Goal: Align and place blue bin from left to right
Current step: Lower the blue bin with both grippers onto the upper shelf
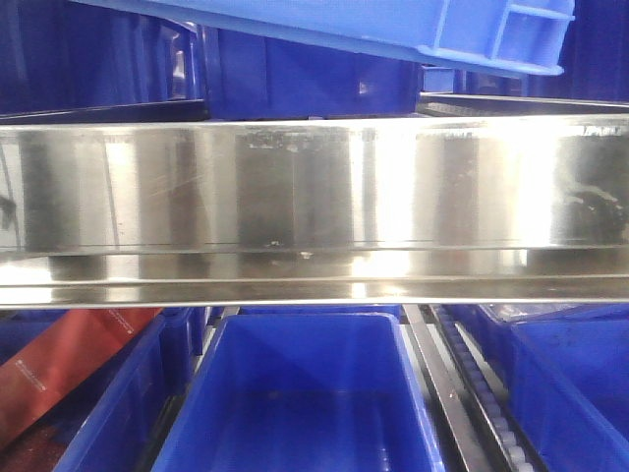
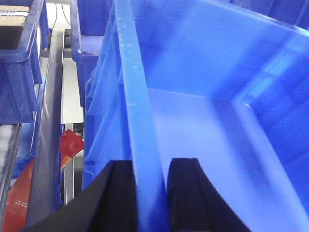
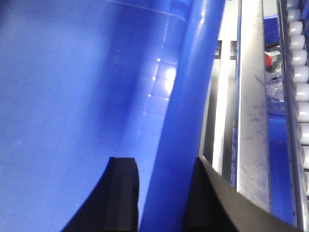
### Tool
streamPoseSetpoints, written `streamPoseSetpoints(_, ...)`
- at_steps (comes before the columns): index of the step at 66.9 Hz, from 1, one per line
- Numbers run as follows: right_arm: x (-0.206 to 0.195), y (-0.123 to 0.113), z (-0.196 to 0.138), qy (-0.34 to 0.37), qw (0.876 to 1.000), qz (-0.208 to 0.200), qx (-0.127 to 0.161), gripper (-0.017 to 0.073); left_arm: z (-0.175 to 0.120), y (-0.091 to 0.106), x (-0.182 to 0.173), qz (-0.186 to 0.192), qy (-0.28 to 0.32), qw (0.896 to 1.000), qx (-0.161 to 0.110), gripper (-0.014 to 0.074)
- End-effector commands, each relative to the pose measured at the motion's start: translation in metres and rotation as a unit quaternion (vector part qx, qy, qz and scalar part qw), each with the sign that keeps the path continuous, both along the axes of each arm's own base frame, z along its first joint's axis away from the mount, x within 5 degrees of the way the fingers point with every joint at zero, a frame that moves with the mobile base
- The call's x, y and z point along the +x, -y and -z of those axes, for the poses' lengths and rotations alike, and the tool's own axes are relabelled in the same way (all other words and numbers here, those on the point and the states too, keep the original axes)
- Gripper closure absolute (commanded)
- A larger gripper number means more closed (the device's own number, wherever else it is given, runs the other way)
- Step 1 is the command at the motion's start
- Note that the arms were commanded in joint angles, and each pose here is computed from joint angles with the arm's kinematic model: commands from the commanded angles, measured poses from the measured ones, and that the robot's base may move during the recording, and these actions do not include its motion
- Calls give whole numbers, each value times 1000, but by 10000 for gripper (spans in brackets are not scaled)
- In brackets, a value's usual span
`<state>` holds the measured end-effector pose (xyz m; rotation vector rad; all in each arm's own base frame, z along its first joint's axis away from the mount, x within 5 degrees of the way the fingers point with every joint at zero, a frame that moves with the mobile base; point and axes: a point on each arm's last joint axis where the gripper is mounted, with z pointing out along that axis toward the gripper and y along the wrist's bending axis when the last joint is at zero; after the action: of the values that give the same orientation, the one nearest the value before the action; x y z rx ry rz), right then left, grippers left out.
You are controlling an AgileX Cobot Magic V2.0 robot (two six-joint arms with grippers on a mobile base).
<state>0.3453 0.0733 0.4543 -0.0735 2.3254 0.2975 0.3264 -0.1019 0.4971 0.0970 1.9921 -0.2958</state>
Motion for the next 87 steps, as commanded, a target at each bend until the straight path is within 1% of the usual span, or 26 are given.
streamPoseSetpoints(1, -4, 0, -16, 53, 999, -10, 0, 629, -22, -1, -8, 8, 70, 997, -13, 705)
streamPoseSetpoints(24, -1, 0, -20, 79, 997, -6, 6, 629, -22, -1, -8, 8, 70, 997, -13, 705)
streamPoseSetpoints(30, -2, -1, -19, 72, 997, -10, 12, 629, -21, -1, -8, 8, 69, 997, -14, 705)
streamPoseSetpoints(33, -2, -1, -20, 73, 997, -8, 11, 629, -20, -1, -8, 10, 63, 998, -16, 705)
streamPoseSetpoints(39, 0, 4, -19, 76, 997, -1, 11, 629, -12, 2, -3, 11, 40, 999, -12, 705)
streamPoseSetpoints(47, 5, 14, -20, 85, 996, 15, 12, 629, 10, 7, 13, 11, -9, 1000, 1, 705)
streamPoseSetpoints(52, 10, 17, -17, 89, 996, 21, 12, 629, 21, 10, 23, 11, -26, 1000, 8, 705)
streamPoseSetpoints(55, 13, 17, -15, 90, 996, 21, 12, 629, 27, 11, 28, 10, -33, 999, 12, 705)
streamPoseSetpoints(65, 29, 15, 3, 70, 997, 11, -6, 629, 43, 15, 42, 7, -52, 998, 25, 705)
streamPoseSetpoints(73, 43, 14, 20, 46, 999, 12, -9, 629, 53, 14, 50, -1, -66, 997, 50, 705)
streamPoseSetpoints(81, 51, 14, 30, 34, 999, 12, -11, 625, 61, 14, 54, -5, -83, 994, 64, 705)
streamPoseSetpoints(83, 52, 14, 32, 32, 999, 12, -11, 624, 64, 14, 55, -5, -87, 994, 66, 701)
streamPoseSetpoints(87, 53, 13, 33, 30, 999, 11, -12, 624, 69, 15, 57, -5, -98, 993, 69, 661)
